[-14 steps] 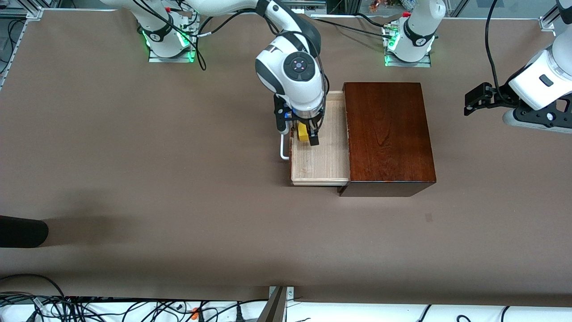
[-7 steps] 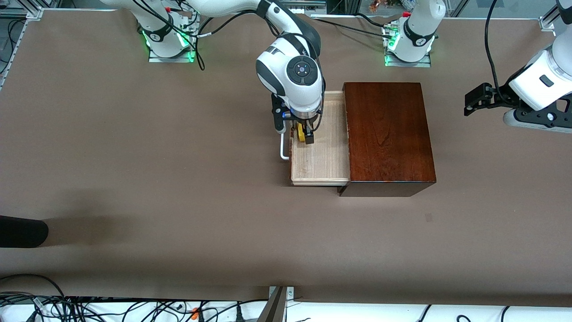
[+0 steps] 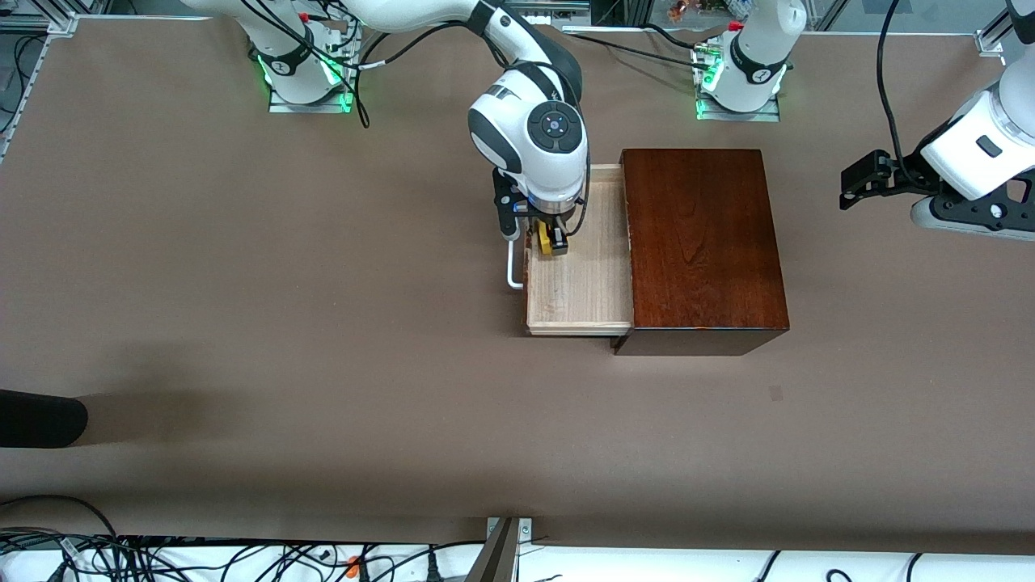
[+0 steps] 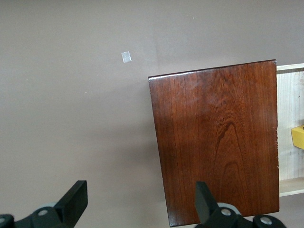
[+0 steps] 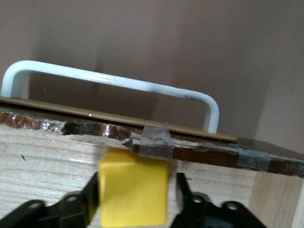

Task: Open drawer, take yellow block, close drawer
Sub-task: 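Lower the right gripper and close it on the yellow cube, then lift the yellow cube out of the drawer with the right gripper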

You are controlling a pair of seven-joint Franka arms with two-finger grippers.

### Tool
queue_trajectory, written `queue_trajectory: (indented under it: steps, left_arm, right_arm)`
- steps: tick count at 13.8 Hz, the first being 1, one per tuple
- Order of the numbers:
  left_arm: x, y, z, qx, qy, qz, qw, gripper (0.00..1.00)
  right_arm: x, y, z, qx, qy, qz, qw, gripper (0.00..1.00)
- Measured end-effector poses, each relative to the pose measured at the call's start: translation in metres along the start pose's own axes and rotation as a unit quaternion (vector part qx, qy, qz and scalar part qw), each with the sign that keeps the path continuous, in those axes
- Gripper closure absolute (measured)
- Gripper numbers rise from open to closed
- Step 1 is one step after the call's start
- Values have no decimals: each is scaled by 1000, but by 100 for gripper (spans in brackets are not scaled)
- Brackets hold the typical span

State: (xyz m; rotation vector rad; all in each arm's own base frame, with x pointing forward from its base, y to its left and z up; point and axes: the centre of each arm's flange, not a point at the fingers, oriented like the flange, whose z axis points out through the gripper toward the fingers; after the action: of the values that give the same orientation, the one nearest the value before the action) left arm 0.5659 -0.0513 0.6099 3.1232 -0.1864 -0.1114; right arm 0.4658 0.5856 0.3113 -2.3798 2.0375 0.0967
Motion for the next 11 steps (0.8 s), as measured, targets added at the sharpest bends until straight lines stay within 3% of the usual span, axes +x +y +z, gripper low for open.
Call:
queue_trajectory:
  steps: [1,5,9,11]
  left_arm:
    - [0,0,0,0,0,0,1000,0]
    - [0,0,-2,0,2,0,1000,0]
    - [0,0,-6,0,7,0,1000,0]
    - [0,0,-5,0,6,0,1000,0]
  right_arm:
    - [0,-1,-1,1,-1,0,1000,45]
    - [2,-7,-28,20,-13,4,1000,44]
    - [16,-12,-109,50,-40,8,998,44]
    - [31,-11,-151,59,-45,-30,997,44]
